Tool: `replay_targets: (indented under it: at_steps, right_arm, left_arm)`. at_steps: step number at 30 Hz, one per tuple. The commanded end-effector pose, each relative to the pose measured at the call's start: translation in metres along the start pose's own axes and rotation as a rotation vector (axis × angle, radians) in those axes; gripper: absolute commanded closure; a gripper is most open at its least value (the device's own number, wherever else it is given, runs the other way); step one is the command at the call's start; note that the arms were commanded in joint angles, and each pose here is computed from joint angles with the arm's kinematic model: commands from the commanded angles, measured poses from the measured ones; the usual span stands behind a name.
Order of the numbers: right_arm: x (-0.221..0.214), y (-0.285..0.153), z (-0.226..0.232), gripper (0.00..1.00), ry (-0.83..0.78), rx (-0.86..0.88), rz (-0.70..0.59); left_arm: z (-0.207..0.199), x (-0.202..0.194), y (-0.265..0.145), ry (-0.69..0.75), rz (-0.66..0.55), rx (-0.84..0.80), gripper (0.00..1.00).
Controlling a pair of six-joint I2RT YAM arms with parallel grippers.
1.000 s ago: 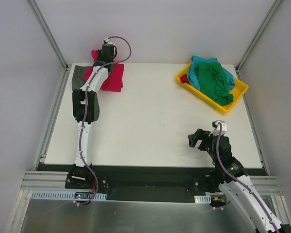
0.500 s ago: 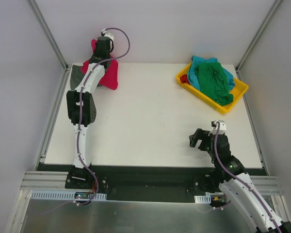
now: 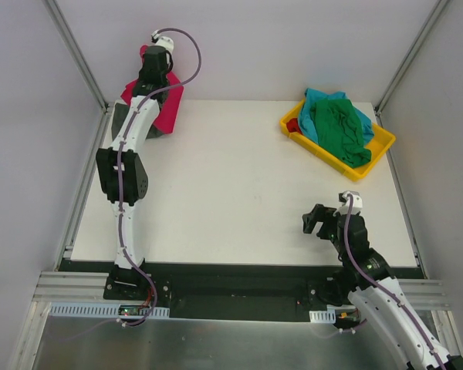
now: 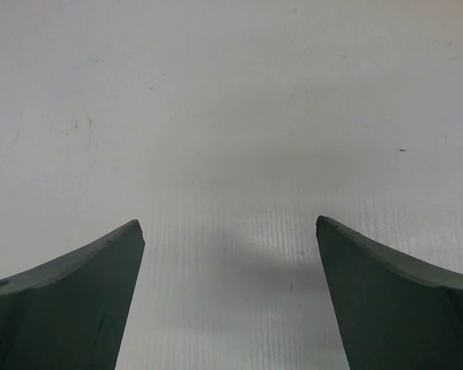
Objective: Fold and stack the t-shirts
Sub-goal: Put the neatly folded tshirt into the corner of the board with the left arm
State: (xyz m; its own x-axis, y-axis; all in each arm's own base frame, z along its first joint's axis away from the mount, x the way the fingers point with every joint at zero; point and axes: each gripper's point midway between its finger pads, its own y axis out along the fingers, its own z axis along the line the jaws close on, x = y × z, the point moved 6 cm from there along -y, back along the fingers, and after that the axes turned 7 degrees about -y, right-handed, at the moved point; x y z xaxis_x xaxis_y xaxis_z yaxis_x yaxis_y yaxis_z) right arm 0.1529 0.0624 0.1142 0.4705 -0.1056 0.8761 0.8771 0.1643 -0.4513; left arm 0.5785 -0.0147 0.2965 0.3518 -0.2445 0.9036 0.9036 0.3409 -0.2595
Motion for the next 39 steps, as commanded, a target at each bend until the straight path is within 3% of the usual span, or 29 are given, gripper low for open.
replay_targets:
  at_steps: [1,9,22,23,25,30,35,39]
  right_arm:
    - [0.017,-0.006,0.001,0.04,0.009,-0.012,-0.045]
    - [0.016,-0.005,-0.001,0.04,0.013,-0.027,-0.037]
    - [0.019,-0.005,-0.003,0.04,0.015,-0.061,-0.022]
    - [0.018,-0.005,-0.003,0.04,0.014,-0.061,-0.016]
    - [0.018,-0.004,-0.003,0.04,0.013,-0.063,-0.01]
    - [0.019,-0.004,-0.003,0.04,0.012,-0.065,-0.009]
    - [0.02,-0.006,-0.003,0.04,0.017,-0.066,-0.02]
    - [0.02,-0.007,-0.002,0.04,0.014,-0.05,-0.029]
  left_arm:
    - [0.023,0.021,0.009,-0.096,-0.088,0.051,1.0]
    - [0.05,-0.022,0.049,-0.129,-0.013,0.091,1.0]
    - [0.062,-0.087,0.099,-0.13,0.062,0.156,0.98]
    - [0.063,-0.091,0.1,-0.127,0.072,0.169,0.83]
    - [0.067,-0.087,0.102,-0.137,0.05,0.199,0.71]
    - [0.075,-0.067,0.088,-0.191,0.015,0.206,0.04]
    - [0.083,-0.042,0.069,-0.256,-0.027,0.186,0.01]
    - [0.077,-0.039,0.054,-0.295,0.011,0.117,0.01]
